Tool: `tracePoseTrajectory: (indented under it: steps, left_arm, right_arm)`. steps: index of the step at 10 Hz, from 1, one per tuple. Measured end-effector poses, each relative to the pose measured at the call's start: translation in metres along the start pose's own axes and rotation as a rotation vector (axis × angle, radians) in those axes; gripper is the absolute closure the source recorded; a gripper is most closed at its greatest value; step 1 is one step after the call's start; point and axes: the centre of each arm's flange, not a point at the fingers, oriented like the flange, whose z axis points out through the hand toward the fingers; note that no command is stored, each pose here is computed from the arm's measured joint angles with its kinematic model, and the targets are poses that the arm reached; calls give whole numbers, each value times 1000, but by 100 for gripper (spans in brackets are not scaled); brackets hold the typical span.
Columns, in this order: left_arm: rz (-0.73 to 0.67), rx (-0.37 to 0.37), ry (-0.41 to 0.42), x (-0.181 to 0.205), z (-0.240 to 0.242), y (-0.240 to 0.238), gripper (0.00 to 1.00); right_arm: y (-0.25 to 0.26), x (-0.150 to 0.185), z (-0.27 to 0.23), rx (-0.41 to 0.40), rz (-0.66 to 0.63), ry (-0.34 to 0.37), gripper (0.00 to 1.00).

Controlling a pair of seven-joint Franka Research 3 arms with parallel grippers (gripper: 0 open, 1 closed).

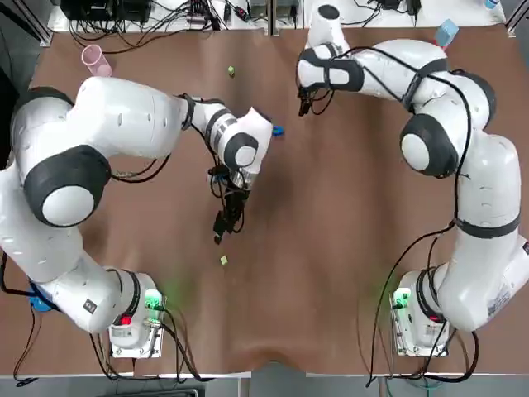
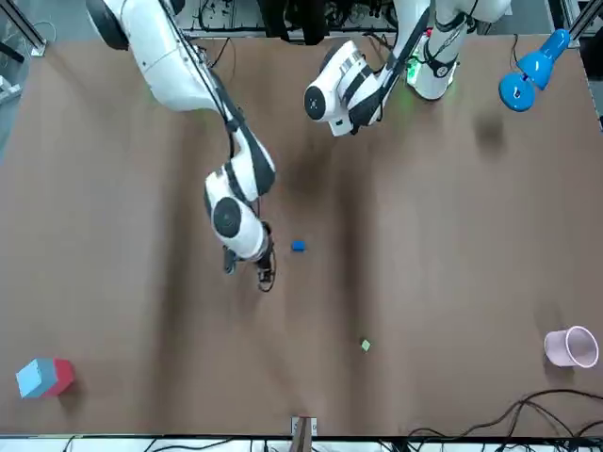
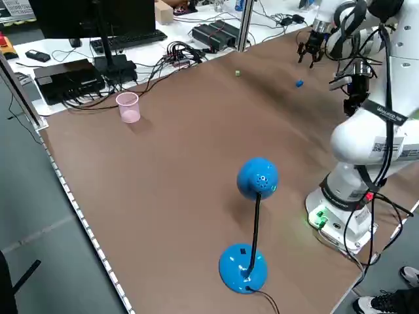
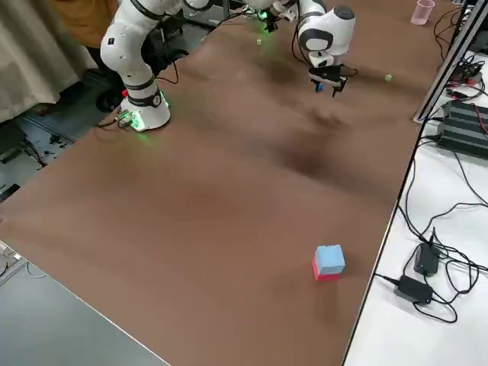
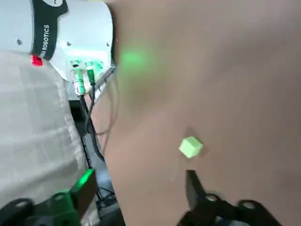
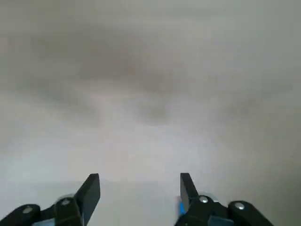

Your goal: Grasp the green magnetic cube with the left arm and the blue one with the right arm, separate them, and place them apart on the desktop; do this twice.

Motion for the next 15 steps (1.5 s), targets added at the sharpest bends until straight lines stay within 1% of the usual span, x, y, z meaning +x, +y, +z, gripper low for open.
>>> tracePoseTrajectory:
  steps: [1, 3, 4, 6, 8, 10, 11, 12, 14, 15]
  left_arm:
    - [-26, -80, -37, 29, -42, 13, 0]
    - [-95, -245, -162, 103, -130, 41, 0]
    - [-122, -311, -222, 129, -160, 56, 0]
    - [-169, -448, -314, 162, -197, 84, 0]
    - [-250, -589, -403, 183, -212, 110, 0]
    - [-334, -672, -496, 179, -208, 146, 0]
    - [-376, -713, -531, 164, -203, 164, 0]
    - [-401, -743, -537, 146, -194, 179, 0]
    - [-407, -816, -521, 109, -176, 202, 0]
    - [-408, -834, -514, 99, -167, 210, 0]
  right_arm:
    - [-5, 8, -6, 8, -3, 4, 22]
    - [-10, 25, -13, 16, -39, 16, 22]
    - [-11, 32, -14, 14, -54, 21, 23]
    - [-10, 36, -12, 9, -64, 25, 23]
    - [-10, 37, -11, 7, -67, 26, 23]
    - [-10, 37, -11, 6, -69, 26, 23]
    - [-10, 37, -11, 6, -69, 26, 23]
    - [-10, 37, -11, 6, -69, 26, 23]
    - [-10, 37, -11, 7, -69, 26, 22]
    - [-10, 37, -11, 7, -69, 25, 22]
